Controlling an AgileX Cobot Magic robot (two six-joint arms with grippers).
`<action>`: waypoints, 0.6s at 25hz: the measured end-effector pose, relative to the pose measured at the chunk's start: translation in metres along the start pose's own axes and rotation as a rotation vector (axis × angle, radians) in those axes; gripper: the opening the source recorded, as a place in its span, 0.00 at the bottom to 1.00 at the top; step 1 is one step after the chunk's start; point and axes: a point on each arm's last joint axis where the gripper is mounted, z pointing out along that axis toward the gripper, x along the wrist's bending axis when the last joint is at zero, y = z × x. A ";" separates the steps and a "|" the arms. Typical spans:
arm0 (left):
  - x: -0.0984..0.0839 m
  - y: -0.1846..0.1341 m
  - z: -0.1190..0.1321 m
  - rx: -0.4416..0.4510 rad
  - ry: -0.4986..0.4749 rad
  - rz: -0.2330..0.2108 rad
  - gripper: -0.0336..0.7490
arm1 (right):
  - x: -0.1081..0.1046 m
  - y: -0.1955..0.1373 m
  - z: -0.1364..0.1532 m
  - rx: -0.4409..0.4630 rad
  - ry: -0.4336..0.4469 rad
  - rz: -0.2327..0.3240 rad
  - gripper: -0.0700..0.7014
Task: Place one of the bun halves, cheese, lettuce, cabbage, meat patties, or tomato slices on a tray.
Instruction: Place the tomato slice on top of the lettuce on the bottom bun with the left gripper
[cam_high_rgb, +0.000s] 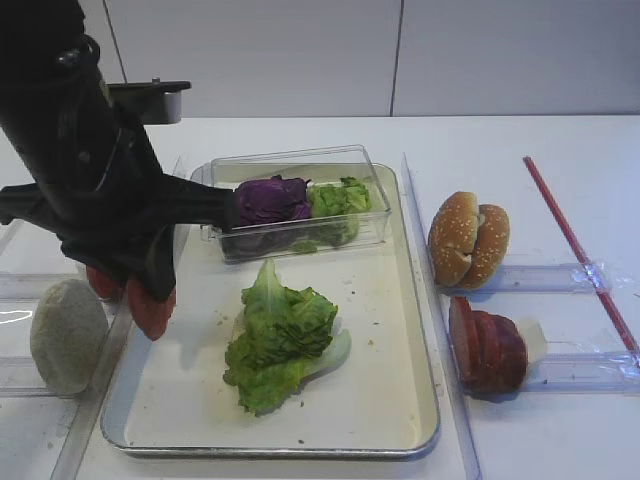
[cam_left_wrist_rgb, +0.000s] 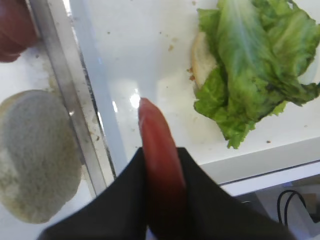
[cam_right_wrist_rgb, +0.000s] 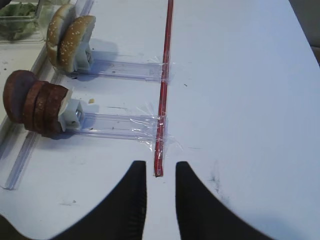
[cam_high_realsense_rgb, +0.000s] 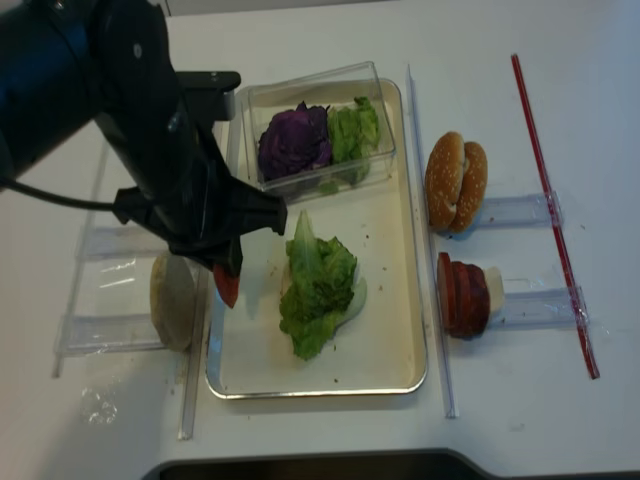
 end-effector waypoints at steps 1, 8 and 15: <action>-0.002 -0.001 0.000 0.000 -0.001 0.003 0.16 | 0.000 0.000 0.000 0.000 0.000 0.000 0.32; -0.015 -0.004 0.002 0.041 -0.115 -0.005 0.16 | 0.000 0.000 0.000 0.000 0.000 0.000 0.32; -0.033 0.002 0.024 0.134 -0.272 0.043 0.16 | 0.000 0.000 0.000 0.000 0.000 0.000 0.32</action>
